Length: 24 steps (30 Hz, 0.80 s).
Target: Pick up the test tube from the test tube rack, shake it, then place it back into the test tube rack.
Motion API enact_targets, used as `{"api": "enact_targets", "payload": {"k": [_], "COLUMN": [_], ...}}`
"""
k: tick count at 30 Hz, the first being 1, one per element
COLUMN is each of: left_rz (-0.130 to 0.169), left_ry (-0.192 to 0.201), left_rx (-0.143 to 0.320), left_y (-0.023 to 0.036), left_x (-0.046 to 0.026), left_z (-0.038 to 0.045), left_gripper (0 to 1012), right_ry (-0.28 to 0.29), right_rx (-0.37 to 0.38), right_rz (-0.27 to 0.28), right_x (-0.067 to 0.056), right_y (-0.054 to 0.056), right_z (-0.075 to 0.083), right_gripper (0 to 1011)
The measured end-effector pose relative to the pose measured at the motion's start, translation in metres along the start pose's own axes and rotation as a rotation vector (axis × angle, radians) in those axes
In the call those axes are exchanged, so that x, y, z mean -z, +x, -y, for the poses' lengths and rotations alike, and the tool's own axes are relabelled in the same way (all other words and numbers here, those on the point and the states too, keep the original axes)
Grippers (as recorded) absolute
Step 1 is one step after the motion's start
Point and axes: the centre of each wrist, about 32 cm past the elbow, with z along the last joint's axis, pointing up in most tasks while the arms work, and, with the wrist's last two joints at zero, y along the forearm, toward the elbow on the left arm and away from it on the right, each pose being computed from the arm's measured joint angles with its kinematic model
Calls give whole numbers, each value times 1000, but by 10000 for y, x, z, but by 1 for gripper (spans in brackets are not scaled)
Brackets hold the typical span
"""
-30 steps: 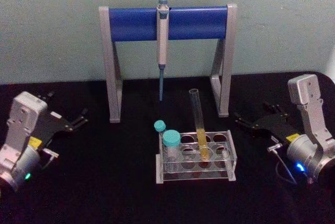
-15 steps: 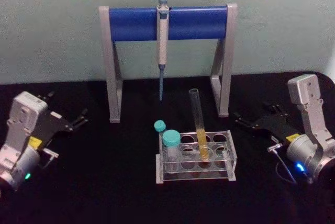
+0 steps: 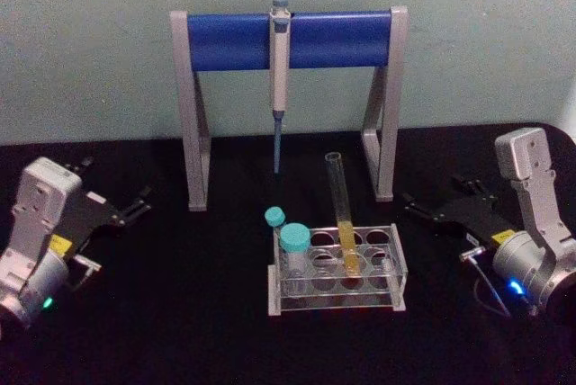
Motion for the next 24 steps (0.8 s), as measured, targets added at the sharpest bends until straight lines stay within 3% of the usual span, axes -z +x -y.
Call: {"api": "enact_targets", "payload": {"k": [24], "left_rz": [0], "left_ry": [0], "left_rx": [0], "left_y": [0], "left_x": [0], "left_z": [0], "left_gripper": [1001], "right_ry": [0], "right_rx": [0], "right_rz": [0], "right_x": [0], "right_y": [0], "right_z": [0], "right_gripper": [1000]}}
